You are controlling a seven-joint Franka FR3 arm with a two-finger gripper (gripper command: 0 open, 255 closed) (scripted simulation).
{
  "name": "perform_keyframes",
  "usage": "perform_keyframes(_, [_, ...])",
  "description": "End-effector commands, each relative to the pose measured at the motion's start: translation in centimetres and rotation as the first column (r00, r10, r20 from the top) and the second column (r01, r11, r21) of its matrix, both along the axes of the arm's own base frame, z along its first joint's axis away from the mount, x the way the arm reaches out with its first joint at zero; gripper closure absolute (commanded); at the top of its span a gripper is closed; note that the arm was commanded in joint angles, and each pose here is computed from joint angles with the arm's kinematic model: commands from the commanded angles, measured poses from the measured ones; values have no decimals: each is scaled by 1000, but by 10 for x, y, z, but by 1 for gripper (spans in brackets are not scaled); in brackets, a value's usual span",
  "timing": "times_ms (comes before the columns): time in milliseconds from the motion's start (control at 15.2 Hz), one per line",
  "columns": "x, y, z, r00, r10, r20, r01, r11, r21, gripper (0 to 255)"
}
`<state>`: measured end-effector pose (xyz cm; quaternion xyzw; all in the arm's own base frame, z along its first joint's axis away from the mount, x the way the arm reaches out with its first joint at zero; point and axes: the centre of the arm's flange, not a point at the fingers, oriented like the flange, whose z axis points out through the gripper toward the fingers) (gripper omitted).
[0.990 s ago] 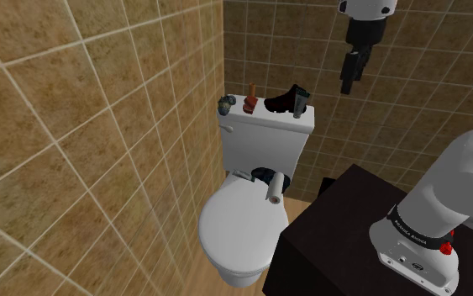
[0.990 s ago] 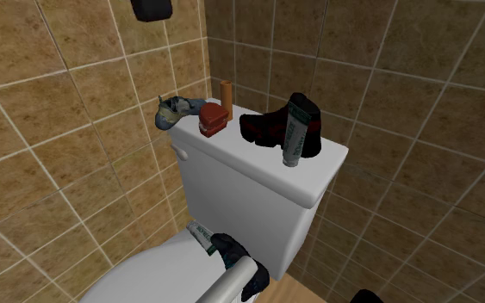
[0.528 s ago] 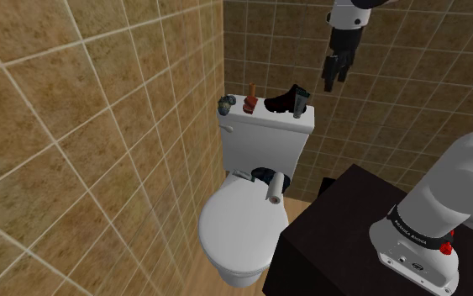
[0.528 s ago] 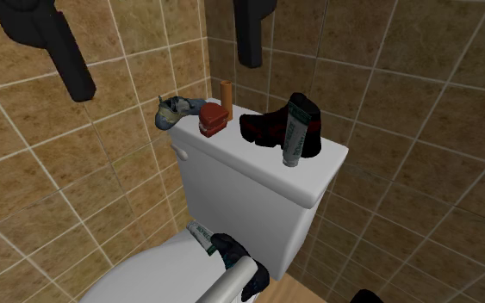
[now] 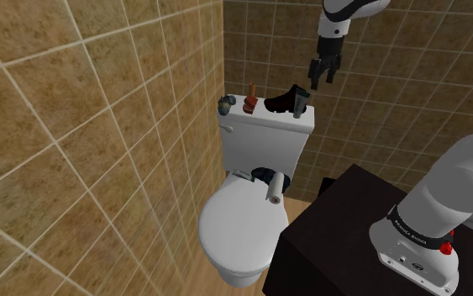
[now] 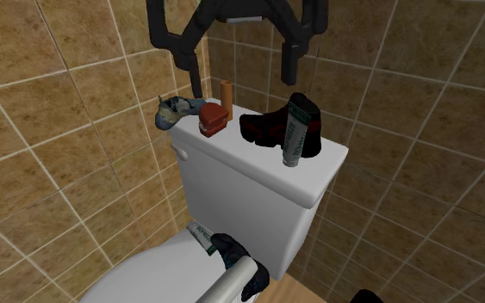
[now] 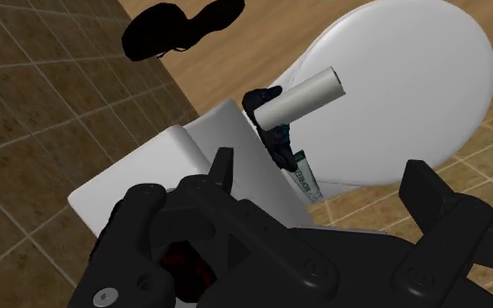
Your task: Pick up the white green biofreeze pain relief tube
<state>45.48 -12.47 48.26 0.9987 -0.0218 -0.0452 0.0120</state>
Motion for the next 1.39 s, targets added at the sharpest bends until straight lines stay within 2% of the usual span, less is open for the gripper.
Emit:
perform_keyframes(0, [17,-18,-11,1000,-31,1,31,999,6,0])
perform_keyframes(528, [77,-98,-54,988,-153,2,152,988,34,0])
perform_keyframes(1056, [126,-185,-101,962,-272,-1,271,961,61,0])
perform_keyframes(1320, [130,-193,-121,959,-282,-1,282,957,63,0])
